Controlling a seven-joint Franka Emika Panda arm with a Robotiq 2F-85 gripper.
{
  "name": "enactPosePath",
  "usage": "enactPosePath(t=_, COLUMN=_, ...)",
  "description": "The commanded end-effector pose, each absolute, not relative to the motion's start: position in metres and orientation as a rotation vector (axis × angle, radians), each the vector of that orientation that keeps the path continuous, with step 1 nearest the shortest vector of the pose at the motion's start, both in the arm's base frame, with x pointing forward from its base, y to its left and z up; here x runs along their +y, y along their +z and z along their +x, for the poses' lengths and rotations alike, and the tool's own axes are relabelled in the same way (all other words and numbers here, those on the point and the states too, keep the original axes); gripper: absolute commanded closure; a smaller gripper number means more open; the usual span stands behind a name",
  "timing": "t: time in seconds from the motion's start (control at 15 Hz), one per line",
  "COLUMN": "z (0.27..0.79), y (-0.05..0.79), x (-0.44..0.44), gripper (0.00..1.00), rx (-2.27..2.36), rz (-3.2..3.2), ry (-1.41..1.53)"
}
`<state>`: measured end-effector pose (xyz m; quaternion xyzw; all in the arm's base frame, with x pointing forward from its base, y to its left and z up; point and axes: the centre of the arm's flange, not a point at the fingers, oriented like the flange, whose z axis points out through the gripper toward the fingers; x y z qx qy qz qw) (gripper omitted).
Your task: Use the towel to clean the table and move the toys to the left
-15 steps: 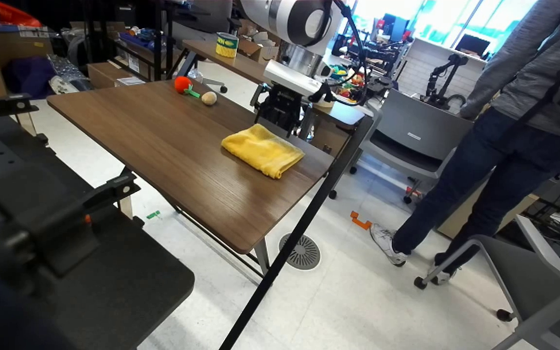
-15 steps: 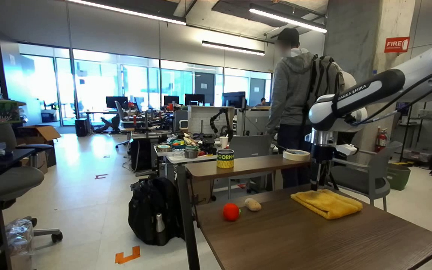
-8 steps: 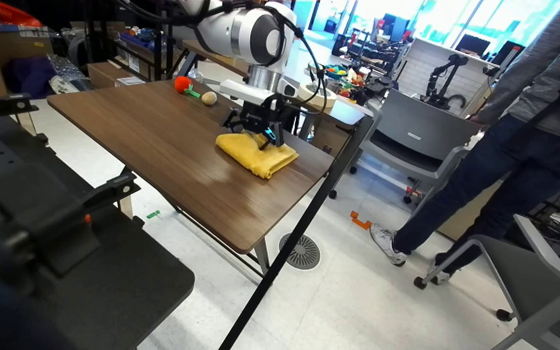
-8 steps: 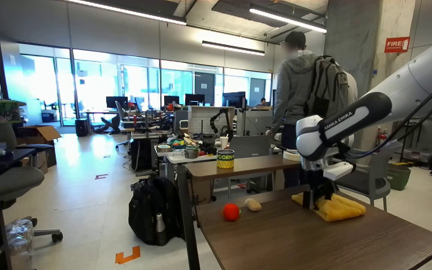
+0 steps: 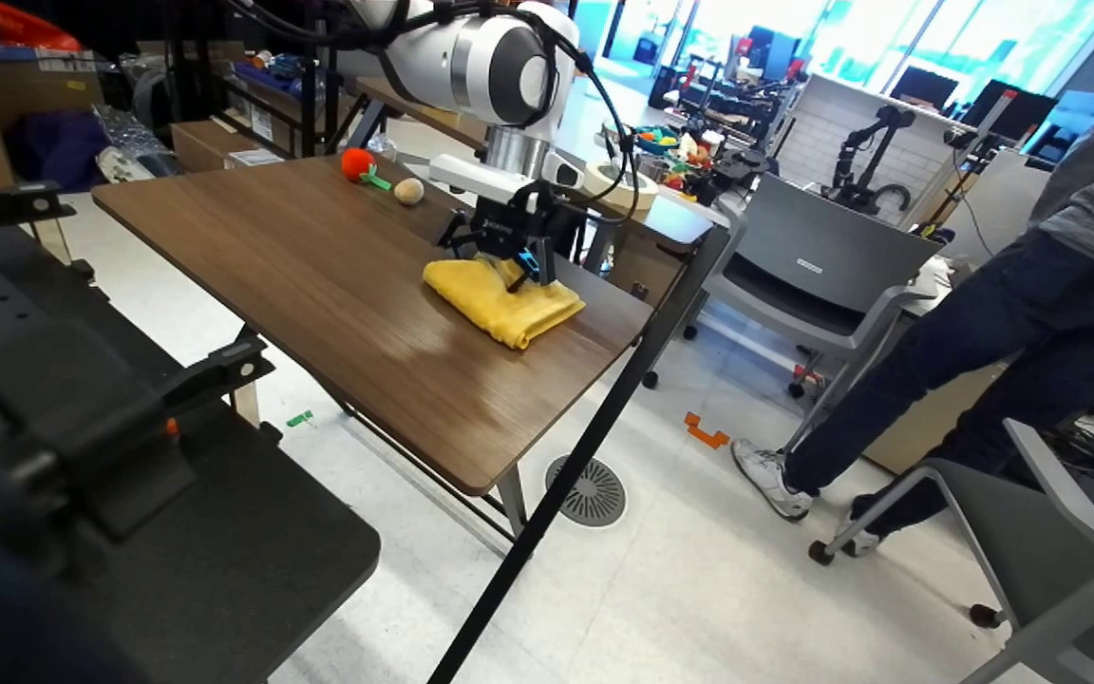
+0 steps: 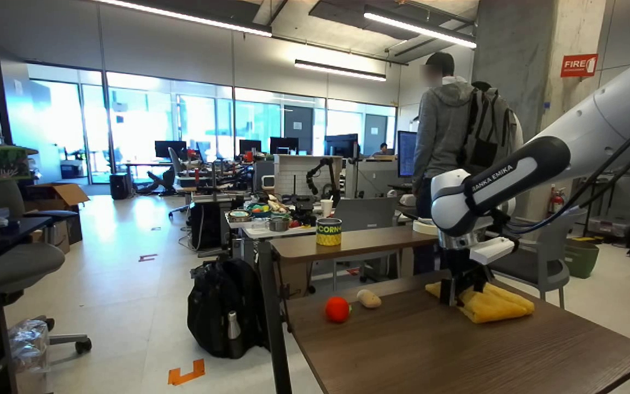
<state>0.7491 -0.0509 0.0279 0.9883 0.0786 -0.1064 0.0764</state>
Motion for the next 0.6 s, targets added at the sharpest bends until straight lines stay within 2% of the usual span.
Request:
enactPosePath(t=0.0, z=0.772, y=-0.017, x=-0.089, gripper=0.00, rx=-0.015, rz=3.002, ry=-0.318)
enactPosePath(t=0.2, z=0.767, y=-0.037, x=-0.125, gripper=0.00, rx=-0.212, rz=2.978, ry=-0.476)
enactPosePath(t=0.53, z=0.721, y=-0.008, x=-0.077, gripper=0.00, rx=0.117, rz=2.926, ry=-0.551)
